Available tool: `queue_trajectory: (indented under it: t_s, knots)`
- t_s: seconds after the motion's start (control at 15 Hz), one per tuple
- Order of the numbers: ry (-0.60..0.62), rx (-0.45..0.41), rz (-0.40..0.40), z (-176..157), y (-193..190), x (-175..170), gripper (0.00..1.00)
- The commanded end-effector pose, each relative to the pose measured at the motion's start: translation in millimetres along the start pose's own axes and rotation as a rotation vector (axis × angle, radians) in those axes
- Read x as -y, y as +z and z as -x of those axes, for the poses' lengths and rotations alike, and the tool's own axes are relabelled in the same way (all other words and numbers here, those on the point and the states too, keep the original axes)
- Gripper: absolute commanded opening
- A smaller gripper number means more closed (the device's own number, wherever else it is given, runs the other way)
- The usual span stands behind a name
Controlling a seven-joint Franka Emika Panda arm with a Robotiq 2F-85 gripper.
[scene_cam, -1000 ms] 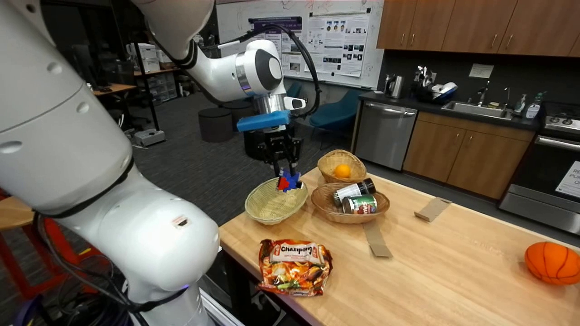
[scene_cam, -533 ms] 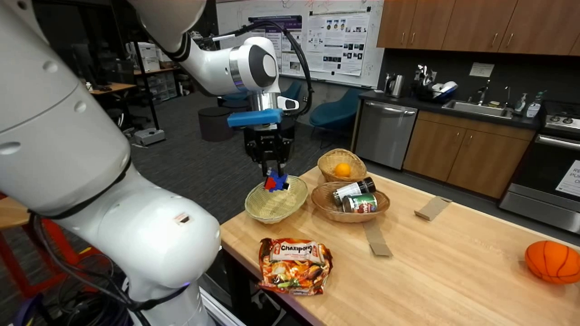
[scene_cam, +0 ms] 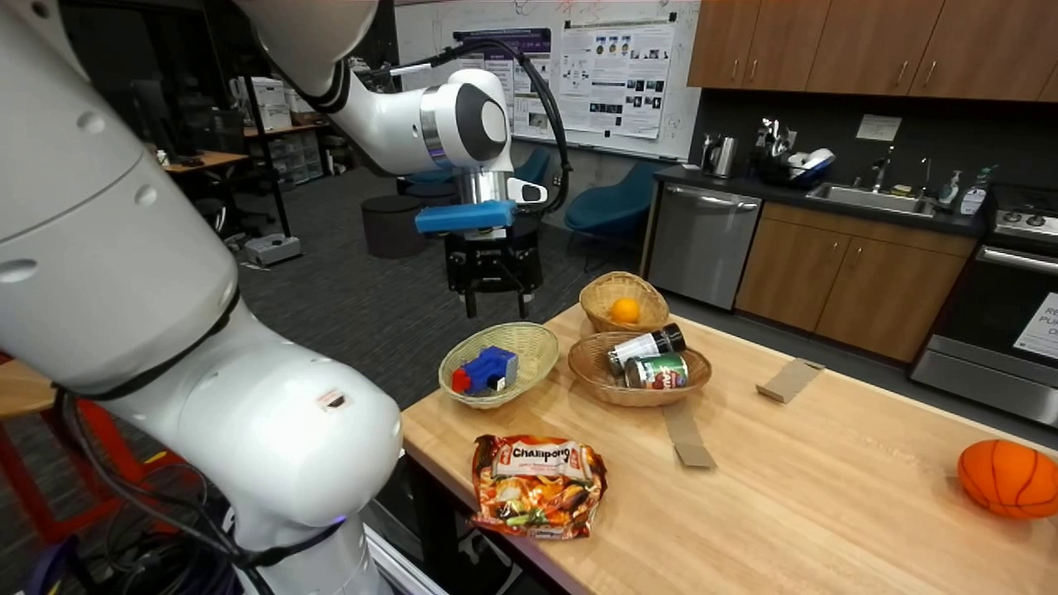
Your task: Put the toy truck in the left basket
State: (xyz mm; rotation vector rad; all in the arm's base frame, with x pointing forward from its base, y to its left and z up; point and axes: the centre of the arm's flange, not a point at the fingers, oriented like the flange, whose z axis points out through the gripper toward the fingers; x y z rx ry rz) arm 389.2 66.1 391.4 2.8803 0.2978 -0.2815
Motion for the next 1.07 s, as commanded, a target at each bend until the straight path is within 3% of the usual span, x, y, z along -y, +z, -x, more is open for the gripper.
queue_trajectory:
  t_s: [0.0, 0.53, 0.6, 1.0]
  knots:
    - [0.072, 0.006, 0.004, 9.6, 2.0, -10.6, 1.00]
    - [0.479, -0.009, 0.016, 25.9, 25.1, -47.9, 1.00]
    - [0.399, 0.011, -0.008, 10.4, 21.7, -41.8, 1.00]
    - [0.463, 0.008, 0.000, 18.7, 25.1, -47.9, 1.00]
